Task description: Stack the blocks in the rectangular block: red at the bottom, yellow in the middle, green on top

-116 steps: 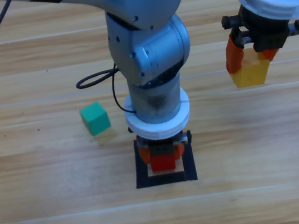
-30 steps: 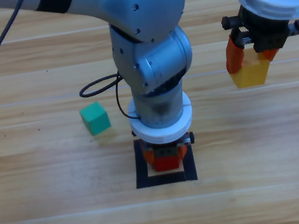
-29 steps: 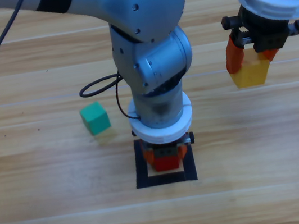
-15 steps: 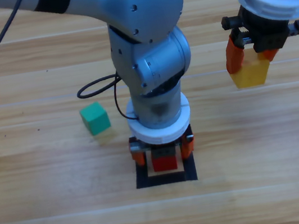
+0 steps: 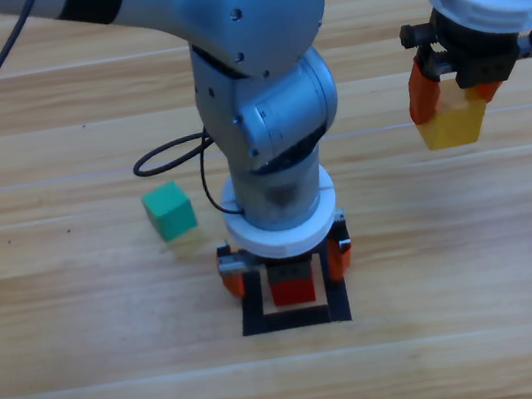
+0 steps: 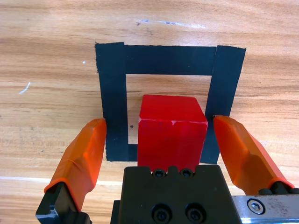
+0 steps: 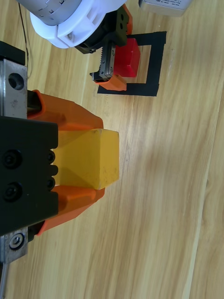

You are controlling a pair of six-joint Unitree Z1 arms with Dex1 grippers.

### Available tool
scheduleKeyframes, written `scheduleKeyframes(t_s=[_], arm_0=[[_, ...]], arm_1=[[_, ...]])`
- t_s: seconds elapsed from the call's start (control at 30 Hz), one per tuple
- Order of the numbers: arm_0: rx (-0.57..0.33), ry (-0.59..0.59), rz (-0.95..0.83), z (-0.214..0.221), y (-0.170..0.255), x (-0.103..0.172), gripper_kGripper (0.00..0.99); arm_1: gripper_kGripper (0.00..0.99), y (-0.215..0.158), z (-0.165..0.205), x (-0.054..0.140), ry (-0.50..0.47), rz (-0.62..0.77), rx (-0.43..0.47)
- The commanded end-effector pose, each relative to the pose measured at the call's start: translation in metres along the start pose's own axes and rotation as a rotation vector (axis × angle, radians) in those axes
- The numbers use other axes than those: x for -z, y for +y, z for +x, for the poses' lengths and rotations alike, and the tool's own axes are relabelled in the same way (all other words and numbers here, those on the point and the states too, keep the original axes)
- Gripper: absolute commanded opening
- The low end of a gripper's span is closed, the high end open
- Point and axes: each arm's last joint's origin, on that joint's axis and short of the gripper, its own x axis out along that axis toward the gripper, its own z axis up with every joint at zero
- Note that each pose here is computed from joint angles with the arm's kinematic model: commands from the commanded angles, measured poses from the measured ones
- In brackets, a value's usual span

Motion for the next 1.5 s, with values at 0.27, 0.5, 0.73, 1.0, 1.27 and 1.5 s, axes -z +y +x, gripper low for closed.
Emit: scheduleKeyframes(t_s=[0.27,0.5,0.73,1.0,1.27,1.5], arm_0=[[0.210,-0.283,0.038,-0.216,0.104,0.028,0.973],[0.213,-0.360,0.029,-0.247,0.208,0.052,0.974],[0.180,-0.345,0.024,-0.232,0.244,0.074,0.971],[0.214,-0.339,0.015,-0.218,0.264,0.092,0.976],[0.208,-0.328,0.026,-0.212,0.263,0.093,0.976],[0.206,-0.321,0.028,-0.204,0.263,0.094,0.976]], arm_1=[[0.029,0.004,0.030,-0.001,0.058,0.049,0.064],[0.029,0.042,0.079,-0.002,0.118,0.018,0.095],[0.029,0.081,0.091,0.008,0.112,-0.015,0.072],[0.029,0.114,0.087,0.021,0.087,-0.046,0.042],[0.029,0.145,0.110,0.026,0.108,-0.064,0.067],[0.029,0.152,0.114,0.026,0.102,-0.050,0.063]])
